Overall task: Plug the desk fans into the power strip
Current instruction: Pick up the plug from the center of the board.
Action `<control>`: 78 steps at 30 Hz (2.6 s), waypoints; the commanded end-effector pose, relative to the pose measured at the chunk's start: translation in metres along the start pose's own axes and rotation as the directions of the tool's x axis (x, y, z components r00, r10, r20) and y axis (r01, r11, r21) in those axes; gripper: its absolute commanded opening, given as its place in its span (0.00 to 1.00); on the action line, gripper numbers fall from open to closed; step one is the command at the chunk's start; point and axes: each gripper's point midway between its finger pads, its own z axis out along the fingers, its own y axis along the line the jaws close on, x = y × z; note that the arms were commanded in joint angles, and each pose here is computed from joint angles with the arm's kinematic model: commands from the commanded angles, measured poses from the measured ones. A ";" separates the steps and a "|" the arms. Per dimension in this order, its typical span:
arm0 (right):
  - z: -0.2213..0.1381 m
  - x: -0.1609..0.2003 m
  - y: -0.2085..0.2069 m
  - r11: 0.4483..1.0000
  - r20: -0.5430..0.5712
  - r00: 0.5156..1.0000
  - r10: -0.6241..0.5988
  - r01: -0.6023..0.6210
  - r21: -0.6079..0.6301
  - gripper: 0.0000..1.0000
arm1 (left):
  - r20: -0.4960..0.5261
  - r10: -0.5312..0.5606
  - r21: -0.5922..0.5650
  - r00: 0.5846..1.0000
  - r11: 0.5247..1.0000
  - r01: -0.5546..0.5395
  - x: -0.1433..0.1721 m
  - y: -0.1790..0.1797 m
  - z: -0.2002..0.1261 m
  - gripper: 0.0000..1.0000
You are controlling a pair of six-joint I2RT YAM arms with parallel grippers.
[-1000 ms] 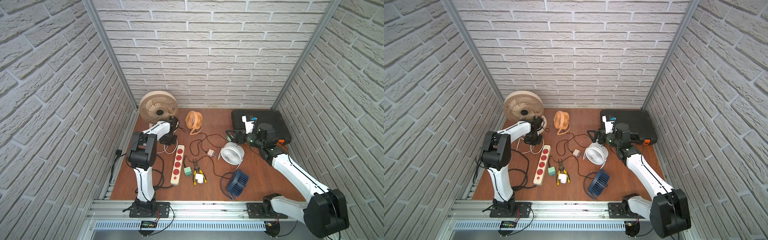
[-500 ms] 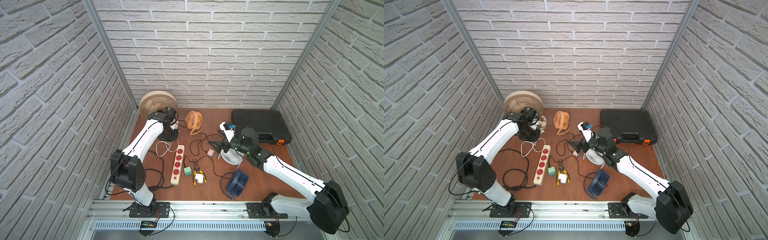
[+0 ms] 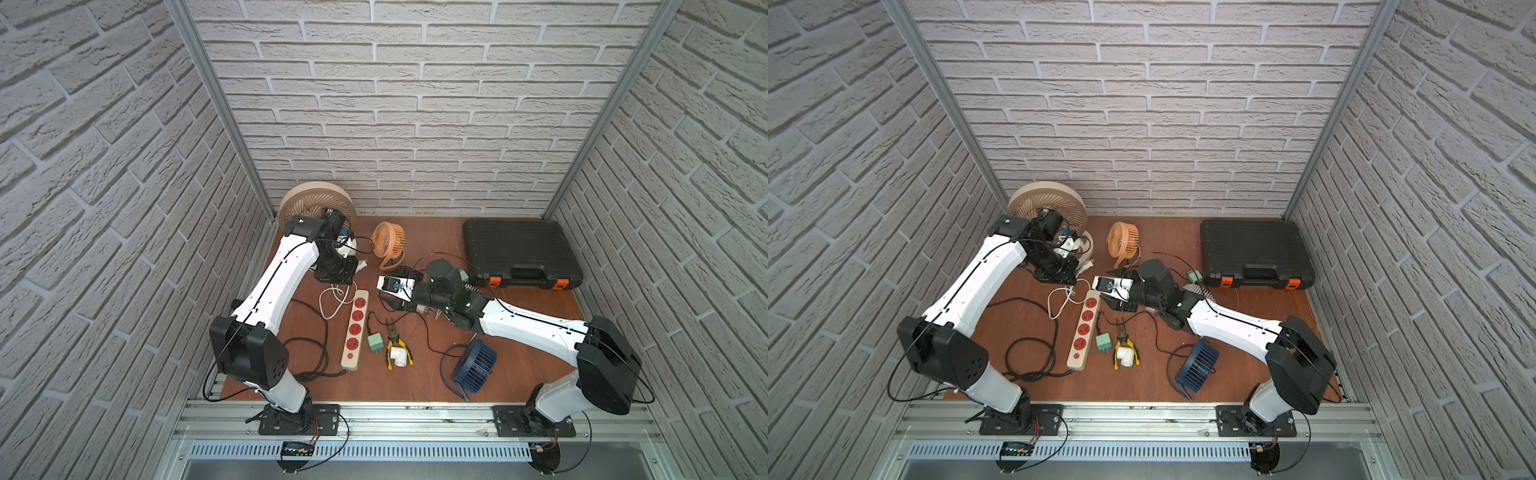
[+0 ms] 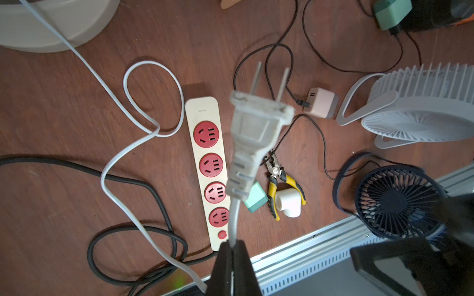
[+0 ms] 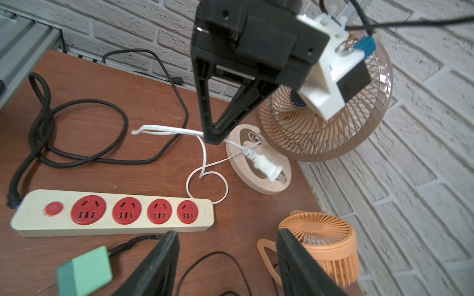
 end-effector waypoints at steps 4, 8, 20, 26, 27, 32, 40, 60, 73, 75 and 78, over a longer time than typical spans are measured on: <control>0.023 -0.011 -0.007 0.980 -0.009 0.980 -0.197 0.197 -0.023 0.62 | -0.031 0.036 -0.048 0.999 0.998 -0.038 0.018 -0.004 -0.013 0.00; 0.038 -0.007 -0.001 0.962 -0.040 0.963 -0.268 0.265 -0.071 0.58 | -0.030 0.047 -0.038 0.998 0.998 -0.049 0.020 -0.009 -0.016 0.00; 0.070 0.002 0.015 0.925 -0.099 0.923 -0.372 0.359 -0.127 0.45 | -0.034 0.056 -0.033 0.998 0.998 -0.057 0.019 -0.011 -0.014 0.00; 0.076 0.001 0.007 0.920 -0.110 0.914 -0.391 0.385 -0.078 0.50 | -0.038 0.060 -0.038 0.997 0.997 -0.061 0.020 -0.011 -0.013 0.00; 0.074 -0.002 0.004 0.921 -0.108 0.915 -0.389 0.384 -0.062 0.50 | -0.037 0.059 -0.039 0.998 0.997 -0.061 0.019 -0.011 -0.013 0.00; 0.065 -0.014 -0.008 0.919 -0.075 0.917 -0.391 0.394 0.029 0.55 | -0.045 0.057 -0.042 0.997 0.997 -0.059 0.020 -0.009 -0.011 0.00; 0.064 -0.021 -0.020 0.911 -0.074 0.916 -0.395 0.401 0.093 0.55 | -0.056 0.055 -0.056 0.997 0.997 -0.058 0.022 -0.006 -0.008 0.00; 0.082 -0.020 -0.015 0.916 -0.063 0.916 -0.396 0.399 0.049 0.57 | -0.110 0.060 -0.091 0.992 0.993 -0.070 0.034 -0.003 -0.007 0.00; 0.089 -0.034 -0.032 0.900 -0.060 0.911 -0.408 0.413 0.142 0.65 | -0.104 0.065 -0.075 0.992 0.995 -0.073 0.036 -0.006 -0.009 0.00; 0.085 -0.040 -0.037 0.902 -0.031 0.921 -0.389 0.387 0.190 0.66 | -0.101 0.065 -0.073 0.993 0.995 -0.073 0.037 -0.006 -0.009 0.00; 0.085 -0.040 -0.032 0.908 -0.014 0.923 -0.385 0.382 0.173 0.61 | -0.103 0.067 -0.063 0.992 0.995 -0.073 0.038 -0.008 -0.009 0.00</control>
